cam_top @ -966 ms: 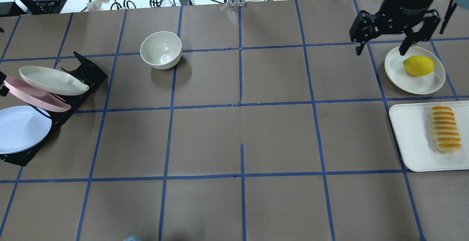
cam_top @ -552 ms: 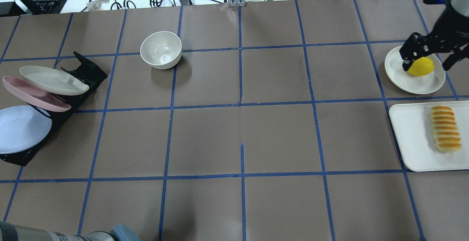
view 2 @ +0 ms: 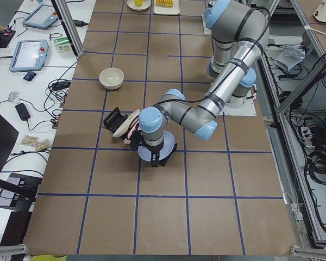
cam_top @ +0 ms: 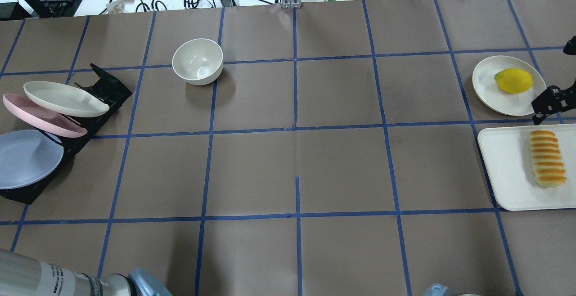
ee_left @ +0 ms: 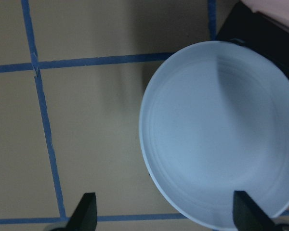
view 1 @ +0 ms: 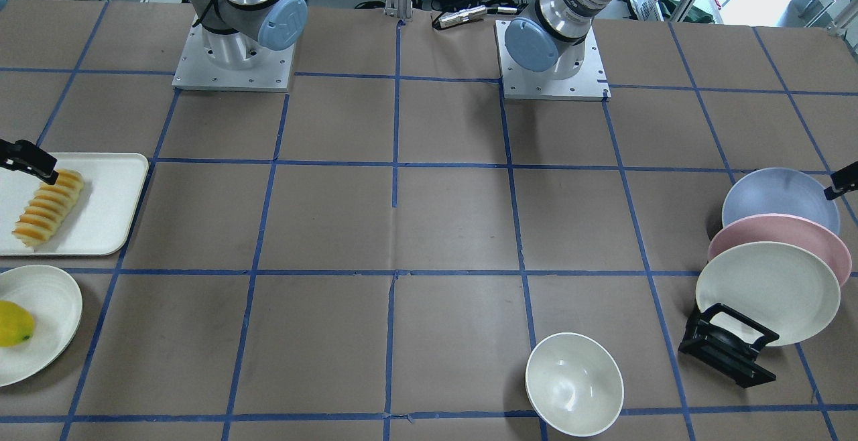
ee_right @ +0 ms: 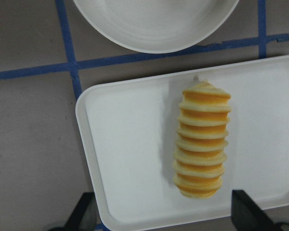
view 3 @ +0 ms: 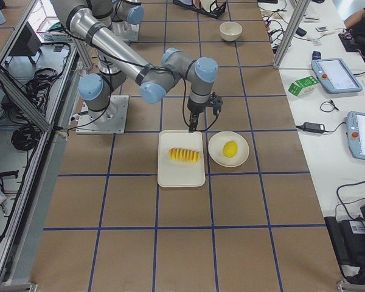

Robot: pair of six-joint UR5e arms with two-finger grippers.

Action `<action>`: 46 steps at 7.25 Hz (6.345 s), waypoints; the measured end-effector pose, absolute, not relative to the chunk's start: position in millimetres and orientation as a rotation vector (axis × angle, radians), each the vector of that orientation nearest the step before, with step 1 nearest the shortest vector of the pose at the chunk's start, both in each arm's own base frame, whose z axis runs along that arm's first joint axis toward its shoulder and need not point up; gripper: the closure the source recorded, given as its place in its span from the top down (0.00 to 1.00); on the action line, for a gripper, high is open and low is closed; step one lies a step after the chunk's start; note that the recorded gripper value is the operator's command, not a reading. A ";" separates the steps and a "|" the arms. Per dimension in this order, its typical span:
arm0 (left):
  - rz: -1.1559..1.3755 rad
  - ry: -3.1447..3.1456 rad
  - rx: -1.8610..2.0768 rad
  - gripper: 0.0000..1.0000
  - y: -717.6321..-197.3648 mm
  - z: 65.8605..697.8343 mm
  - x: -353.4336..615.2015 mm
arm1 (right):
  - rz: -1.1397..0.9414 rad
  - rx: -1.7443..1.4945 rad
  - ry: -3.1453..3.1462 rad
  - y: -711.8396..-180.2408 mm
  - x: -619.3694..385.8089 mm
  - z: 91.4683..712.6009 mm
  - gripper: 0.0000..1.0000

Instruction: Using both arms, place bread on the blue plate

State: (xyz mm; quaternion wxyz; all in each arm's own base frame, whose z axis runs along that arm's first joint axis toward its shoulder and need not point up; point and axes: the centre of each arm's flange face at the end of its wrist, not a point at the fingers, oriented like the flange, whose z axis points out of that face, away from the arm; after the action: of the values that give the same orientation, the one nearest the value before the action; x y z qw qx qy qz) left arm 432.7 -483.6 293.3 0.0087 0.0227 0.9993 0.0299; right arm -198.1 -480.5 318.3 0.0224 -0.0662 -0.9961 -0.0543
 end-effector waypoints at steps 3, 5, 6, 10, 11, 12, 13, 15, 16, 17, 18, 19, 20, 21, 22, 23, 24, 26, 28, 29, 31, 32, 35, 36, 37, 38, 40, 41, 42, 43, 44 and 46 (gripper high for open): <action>0.081 3.180 0.012 0.87 -496.6 257.5 443.2 | -0.189 -0.271 -3.071 -477.9 -235.1 272.8 1.00; 0.088 3.196 -0.019 0.40 -500.3 246.1 443.8 | -0.230 -0.333 -3.069 -476.9 -260.8 238.6 1.00; 0.094 3.201 -0.021 0.16 -501.1 241.7 444.3 | -0.250 -0.352 -3.074 -476.3 -265.8 227.9 1.00; 0.086 3.196 -0.016 0.00 -506.5 243.9 450.9 | -0.338 -0.369 -3.100 -476.0 -268.8 191.9 0.95; 0.086 3.196 -0.017 0.00 -507.0 245.5 451.7 | -0.354 -0.381 -3.101 -475.8 -268.9 186.1 0.66; 0.084 3.193 -0.017 0.00 -506.8 248.9 451.5 | -0.369 -0.389 -3.103 -475.6 -268.9 180.6 0.18; 0.086 3.192 -0.015 0.00 -504.7 259.4 449.1 | -0.384 -0.396 -3.106 -474.9 -268.3 175.8 0.00; 0.121 3.214 0.000 0.00 -488.9 293.2 439.7 | -0.406 -0.405 -3.110 -472.8 -266.4 173.7 0.00; 0.155 3.237 0.002 0.00 -473.8 314.3 434.5 | -0.403 -0.417 -3.107 -472.9 -265.8 177.2 0.00; 0.209 3.266 -0.009 0.00 -455.5 338.1 424.5 | -0.377 -0.428 -3.099 -475.9 -265.3 187.4 0.00; 0.265 3.287 -0.015 0.00 -441.2 358.2 408.3 | -0.337 -0.422 -3.089 -480.8 -262.4 207.1 0.00; 0.292 3.298 -0.025 0.00 -436.7 370.0 388.4 | -0.312 -0.396 -3.088 -487.7 -253.5 232.8 0.00; 0.300 3.303 -0.013 0.00 -445.8 373.5 358.3 | -0.304 -0.353 -3.094 -496.4 -239.8 260.5 0.00; 0.301 3.308 0.019 0.00 -462.0 373.7 318.4 | -0.308 -0.300 -3.101 -507.3 -224.3 288.9 0.00; 0.295 3.328 0.030 0.00 -473.3 371.5 278.2 | -0.320 -0.247 -3.106 -520.1 -208.1 316.1 0.00; 0.294 3.360 0.018 0.00 -474.4 365.8 243.1 | -0.324 -0.221 -3.112 -533.7 -189.9 340.8 0.00; 0.299 3.392 -0.020 0.00 -473.0 359.4 211.6 | -0.321 -0.221 -3.127 -545.7 -167.8 358.5 0.00; 0.237 3.441 -0.037 0.00 -503.9 346.4 121.4 | -0.306 -0.226 -3.161 -561.7 -114.5 374.7 0.00; 0.052 3.492 -0.030 0.00 -543.6 325.9 7.6 | -0.288 -0.201 -3.170 -566.3 -73.3 382.8 0.00; -0.004 3.519 -0.047 0.00 -551.9 310.3 -39.1 | -0.276 -0.197 -3.186 -567.0 -63.5 385.2 0.00; -0.106 3.569 -0.107 0.00 -550.4 266.1 -122.3 | -0.264 -0.193 -3.214 -569.2 -43.5 386.4 0.00; -0.151 3.581 -0.133 0.00 -545.0 243.8 -151.6 | -0.260 -0.195 -3.215 -570.6 -27.8 386.9 0.00; -0.172 3.588 -0.126 0.99 -530.5 202.8 -206.6 | -0.255 -0.149 -3.210 -573.7 14.2 384.6 0.00; -0.167 3.589 -0.106 1.00 -527.9 198.0 -214.5 | -0.242 -0.119 -3.210 -575.0 26.0 383.2 0.00; -0.192 3.586 -0.095 1.00 -529.1 203.9 -216.9 | -0.226 -0.085 -3.214 -576.7 38.9 381.1 0.00; -0.243 3.557 -0.097 1.00 -533.9 218.4 -212.0 | -0.210 -0.039 -3.223 -579.4 56.6 377.9 0.00; -0.262 3.449 -0.091 1.00 -544.2 266.9 -187.9 | -0.175 0.041 -3.225 -587.3 109.5 362.1 0.00; -0.202 3.363 -0.007 1.00 -545.6 301.0 -169.0 | -0.143 0.038 -3.236 -591.8 145.0 350.5 0.00; -0.117 3.267 0.099 1.00 -542.6 342.3 -145.0 | -0.119 0.041 -3.252 -592.6 184.1 337.6 0.00; -0.044 3.201 0.159 1.00 -533.9 388.8 -125.5 | -0.124 0.064 -3.257 -589.2 221.3 321.4 0.00; -0.010 3.149 0.185 1.00 -520.8 429.5 -115.3 | -0.141 0.095 -3.254 -583.5 254.7 303.2 0.00; -0.025 3.106 0.198 1.00 -506.3 465.9 -110.1 | -0.126 0.122 -3.252 -571.1 317.1 268.7 0.00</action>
State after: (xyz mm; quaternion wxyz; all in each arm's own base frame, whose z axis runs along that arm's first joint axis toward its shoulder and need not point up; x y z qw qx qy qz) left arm -110.1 -506.3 465.9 0.0145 0.0636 0.9978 -0.0082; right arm 317.1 -571.1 268.7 -0.0575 0.0374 -0.9969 -0.0386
